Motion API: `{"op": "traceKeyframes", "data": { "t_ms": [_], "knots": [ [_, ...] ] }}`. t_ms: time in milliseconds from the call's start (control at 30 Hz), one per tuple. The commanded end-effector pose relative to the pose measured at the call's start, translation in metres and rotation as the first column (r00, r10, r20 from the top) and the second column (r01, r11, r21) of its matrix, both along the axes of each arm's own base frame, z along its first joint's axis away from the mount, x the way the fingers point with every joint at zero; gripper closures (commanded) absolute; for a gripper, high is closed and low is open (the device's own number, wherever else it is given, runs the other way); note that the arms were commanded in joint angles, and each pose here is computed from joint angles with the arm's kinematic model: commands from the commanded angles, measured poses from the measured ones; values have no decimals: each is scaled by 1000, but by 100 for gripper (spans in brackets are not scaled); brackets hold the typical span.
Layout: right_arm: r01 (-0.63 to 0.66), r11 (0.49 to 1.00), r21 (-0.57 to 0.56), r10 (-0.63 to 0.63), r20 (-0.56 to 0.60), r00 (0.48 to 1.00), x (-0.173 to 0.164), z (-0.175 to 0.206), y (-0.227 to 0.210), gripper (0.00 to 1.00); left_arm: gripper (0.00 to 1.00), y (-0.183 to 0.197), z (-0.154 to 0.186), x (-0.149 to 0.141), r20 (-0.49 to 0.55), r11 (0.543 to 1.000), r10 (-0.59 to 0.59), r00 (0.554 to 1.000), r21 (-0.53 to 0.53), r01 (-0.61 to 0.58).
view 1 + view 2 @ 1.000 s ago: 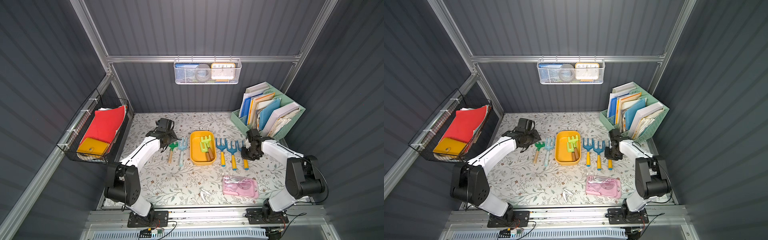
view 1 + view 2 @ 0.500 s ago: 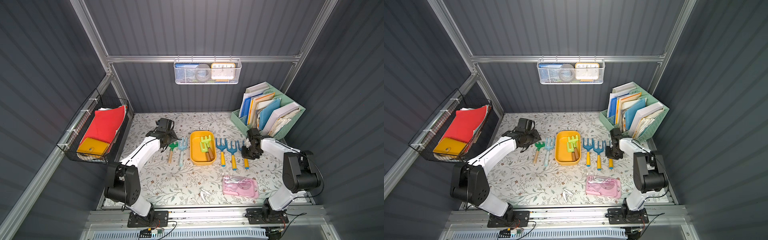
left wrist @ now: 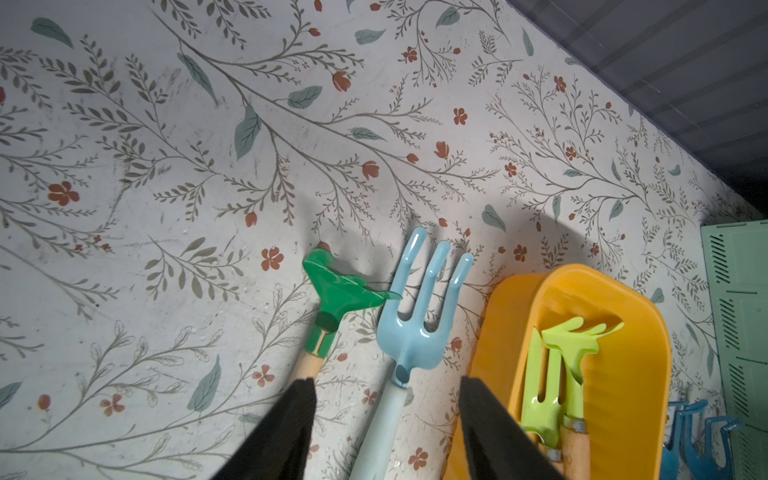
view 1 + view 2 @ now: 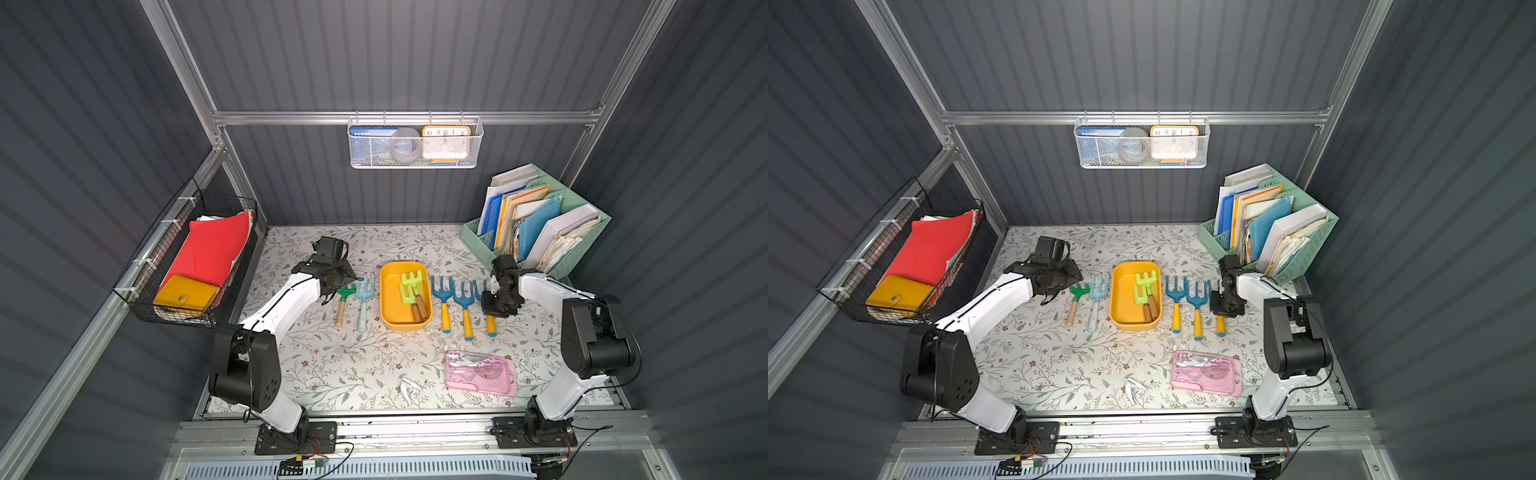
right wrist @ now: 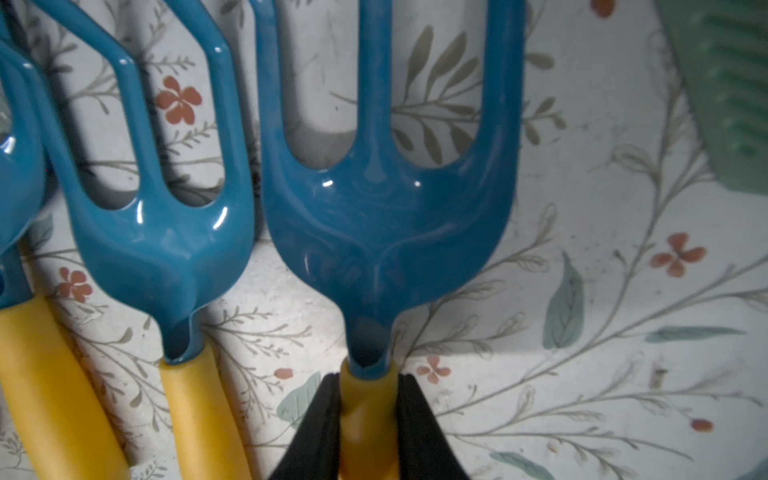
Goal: Take the hand rake out of the storage box
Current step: Place the rake at the center of the board.
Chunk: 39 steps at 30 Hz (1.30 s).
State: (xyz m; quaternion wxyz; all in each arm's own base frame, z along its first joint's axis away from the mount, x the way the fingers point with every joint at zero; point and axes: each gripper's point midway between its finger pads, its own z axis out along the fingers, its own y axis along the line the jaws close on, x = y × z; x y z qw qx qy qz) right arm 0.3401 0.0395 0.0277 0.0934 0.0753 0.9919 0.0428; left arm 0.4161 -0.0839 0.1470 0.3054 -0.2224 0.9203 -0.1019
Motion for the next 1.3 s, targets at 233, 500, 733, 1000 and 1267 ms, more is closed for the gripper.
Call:
{"op": "traceKeyframes", "data": {
  "t_ms": [233, 500, 733, 1000, 1267],
  "knots": [
    [-15, 1000, 0, 15, -44, 999, 1, -8, 0, 81, 39, -1, -8, -5, -20, 1000, -12, 1000, -12, 11],
    [-12, 1000, -27, 10, -69, 998, -3, -14, -4, 78, 39, 0, -4, -4, -25, 1000, -10, 1000, -7, 10],
    [-13, 999, -34, 10, -87, 996, -5, -19, -5, 73, 39, -1, -2, -5, -18, 1000, -10, 1000, -15, 10],
    [-11, 999, -44, 8, -78, 997, -2, -13, -7, 65, 39, 0, -3, -8, -16, 1000, -8, 1000, -19, 8],
    [-2, 998, -65, 3, 12, 1000, 12, 31, -10, 62, 40, -1, 13, 1, 24, 995, -49, 999, 91, 46]
  ]
}}
